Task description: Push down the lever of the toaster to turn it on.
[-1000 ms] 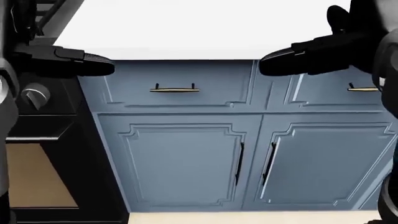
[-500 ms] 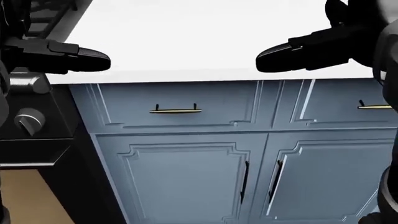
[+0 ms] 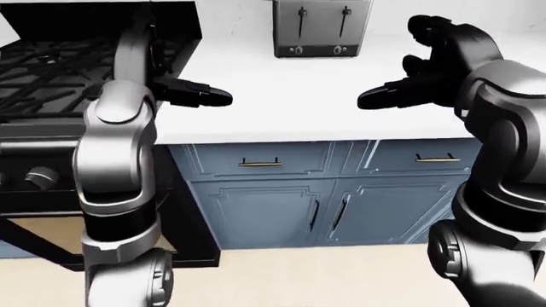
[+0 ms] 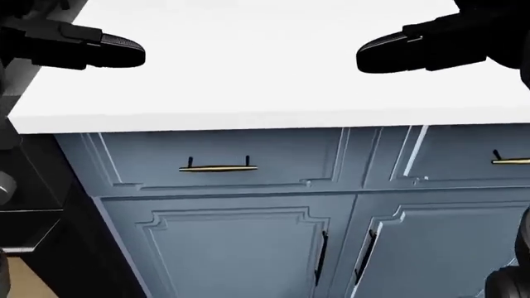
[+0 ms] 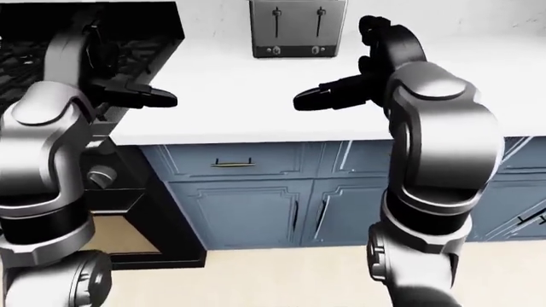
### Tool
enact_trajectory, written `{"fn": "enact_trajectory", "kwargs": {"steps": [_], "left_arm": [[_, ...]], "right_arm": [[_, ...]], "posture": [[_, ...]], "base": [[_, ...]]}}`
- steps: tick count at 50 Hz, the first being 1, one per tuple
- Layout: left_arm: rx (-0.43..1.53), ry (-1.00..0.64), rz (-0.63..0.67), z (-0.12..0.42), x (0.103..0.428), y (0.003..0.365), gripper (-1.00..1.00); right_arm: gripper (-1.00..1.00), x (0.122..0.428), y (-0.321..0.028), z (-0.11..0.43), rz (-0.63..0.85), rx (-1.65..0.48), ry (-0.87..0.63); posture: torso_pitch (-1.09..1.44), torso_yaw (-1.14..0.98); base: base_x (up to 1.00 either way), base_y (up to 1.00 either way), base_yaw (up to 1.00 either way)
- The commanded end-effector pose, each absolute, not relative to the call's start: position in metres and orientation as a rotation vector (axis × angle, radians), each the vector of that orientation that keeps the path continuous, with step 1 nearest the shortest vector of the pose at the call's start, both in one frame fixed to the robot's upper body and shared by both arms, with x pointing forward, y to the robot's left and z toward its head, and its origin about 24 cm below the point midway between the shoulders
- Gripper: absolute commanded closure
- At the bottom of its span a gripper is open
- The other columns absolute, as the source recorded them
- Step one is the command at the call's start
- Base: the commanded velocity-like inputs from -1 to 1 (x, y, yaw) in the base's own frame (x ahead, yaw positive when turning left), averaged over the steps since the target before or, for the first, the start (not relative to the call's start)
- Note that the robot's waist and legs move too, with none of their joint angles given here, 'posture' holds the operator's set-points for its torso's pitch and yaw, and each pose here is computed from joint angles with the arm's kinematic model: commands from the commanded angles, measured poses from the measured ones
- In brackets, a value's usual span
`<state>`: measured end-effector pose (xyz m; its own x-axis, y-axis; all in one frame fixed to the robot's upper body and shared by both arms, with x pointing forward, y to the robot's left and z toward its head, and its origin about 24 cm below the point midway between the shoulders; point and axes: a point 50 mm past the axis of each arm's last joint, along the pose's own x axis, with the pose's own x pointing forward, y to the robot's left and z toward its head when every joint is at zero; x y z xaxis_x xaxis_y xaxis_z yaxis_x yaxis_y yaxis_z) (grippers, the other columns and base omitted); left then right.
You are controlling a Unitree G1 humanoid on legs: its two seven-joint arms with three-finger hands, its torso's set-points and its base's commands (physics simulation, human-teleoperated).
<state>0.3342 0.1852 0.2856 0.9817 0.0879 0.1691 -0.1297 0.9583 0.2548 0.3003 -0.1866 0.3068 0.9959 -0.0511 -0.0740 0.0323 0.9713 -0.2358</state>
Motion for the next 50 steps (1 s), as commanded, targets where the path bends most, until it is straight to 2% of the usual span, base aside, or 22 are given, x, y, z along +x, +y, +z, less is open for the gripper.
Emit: {"fn": "enact_trajectory", "kwargs": {"steps": [1,11,17,35,50], "left_arm": [[0.281,-0.257,0.118,0.312,0.326,0.181,-1.0],[0.302,-0.258,0.137,0.326,0.335,0.183,-1.0],[0.319,-0.281,0.136,0.331,0.328,0.179,-1.0],[0.313,-0.285,0.136,0.33,0.324,0.181,-1.0],[0.316,-0.289,0.129,0.33,0.319,0.178,-1.0]], "right_arm": [[-1.0,0.294,-0.189,0.33,-0.064,-0.239,-0.004],[-1.0,0.287,-0.188,0.354,-0.078,-0.263,-0.026],[-1.0,0.286,-0.187,0.36,-0.079,-0.275,-0.032],[-1.0,0.285,-0.187,0.353,-0.075,-0.272,-0.04],[-1.0,0.283,-0.188,0.354,-0.075,-0.277,-0.044]], "posture": [[0.0,0.0],[0.0,0.0],[0.0,0.0],[0.0,0.0],[0.0,0.0]], "base": [[0.02,0.0,0.0],[0.06,0.0,0.0],[0.06,0.0,0.0],[0.09,0.0,0.0],[0.35,0.0,0.0]]}}
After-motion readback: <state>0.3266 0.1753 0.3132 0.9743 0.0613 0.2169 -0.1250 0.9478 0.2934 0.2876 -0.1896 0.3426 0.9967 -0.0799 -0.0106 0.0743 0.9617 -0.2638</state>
